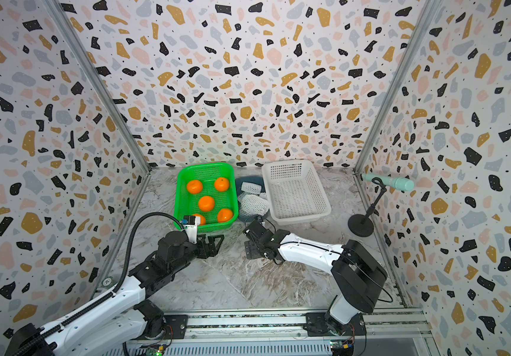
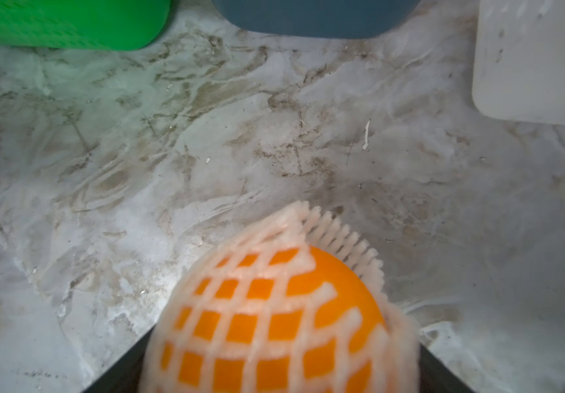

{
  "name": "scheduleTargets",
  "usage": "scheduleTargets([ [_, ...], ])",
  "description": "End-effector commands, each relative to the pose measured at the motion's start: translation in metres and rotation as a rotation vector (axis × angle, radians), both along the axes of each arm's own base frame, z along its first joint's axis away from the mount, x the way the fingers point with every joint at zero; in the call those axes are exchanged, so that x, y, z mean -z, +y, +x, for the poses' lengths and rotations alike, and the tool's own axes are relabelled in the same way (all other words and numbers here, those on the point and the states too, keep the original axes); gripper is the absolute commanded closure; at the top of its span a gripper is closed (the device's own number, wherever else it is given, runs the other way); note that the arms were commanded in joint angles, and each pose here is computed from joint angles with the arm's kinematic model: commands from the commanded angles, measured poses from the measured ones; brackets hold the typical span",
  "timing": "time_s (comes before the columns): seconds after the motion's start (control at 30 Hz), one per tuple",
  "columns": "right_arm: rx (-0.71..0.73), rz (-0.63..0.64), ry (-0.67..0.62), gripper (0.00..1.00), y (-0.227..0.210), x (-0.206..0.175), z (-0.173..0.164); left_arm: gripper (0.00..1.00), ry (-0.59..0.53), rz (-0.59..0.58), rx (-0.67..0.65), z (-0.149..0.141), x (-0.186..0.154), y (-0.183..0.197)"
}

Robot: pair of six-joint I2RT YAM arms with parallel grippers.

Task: Remove foam nets from oranges
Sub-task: Place the orange at the center of the board.

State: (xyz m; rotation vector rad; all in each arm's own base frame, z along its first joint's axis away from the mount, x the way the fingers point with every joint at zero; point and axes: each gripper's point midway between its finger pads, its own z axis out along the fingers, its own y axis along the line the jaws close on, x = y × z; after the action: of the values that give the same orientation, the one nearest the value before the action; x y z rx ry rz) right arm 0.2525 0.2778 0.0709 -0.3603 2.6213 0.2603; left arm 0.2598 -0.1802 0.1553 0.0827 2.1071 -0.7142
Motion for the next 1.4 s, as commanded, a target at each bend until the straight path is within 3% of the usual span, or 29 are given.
scheduleTargets([
  [0.0, 0.063, 0.026, 0.002, 0.13, 0.002, 0.005, 0.007, 0.06, -0.018, -0.013, 0.016, -0.002, 0.0, -0.002],
  [0.33, 0.032, 0.082, 0.037, 0.06, 0.015, 0.014, 0.01, 0.06, 0.007, -0.165, 0.001, -0.018, 0.034, -0.001],
  [0.6, 0.031, 0.116, 0.007, 0.03, 0.012, -0.002, 0.012, 0.08, 0.03, -0.248, 0.047, -0.037, 0.038, -0.012],
  [1.1, -0.021, 0.153, -0.067, 0.01, 0.003, -0.028, 0.013, 0.1, 0.092, -0.28, 0.206, -0.08, 0.05, -0.079],
  [1.37, -0.081, 0.229, -0.113, 0.01, 0.01, -0.042, 0.021, 0.21, 0.15, -0.316, 0.237, -0.081, 0.057, -0.113],
])
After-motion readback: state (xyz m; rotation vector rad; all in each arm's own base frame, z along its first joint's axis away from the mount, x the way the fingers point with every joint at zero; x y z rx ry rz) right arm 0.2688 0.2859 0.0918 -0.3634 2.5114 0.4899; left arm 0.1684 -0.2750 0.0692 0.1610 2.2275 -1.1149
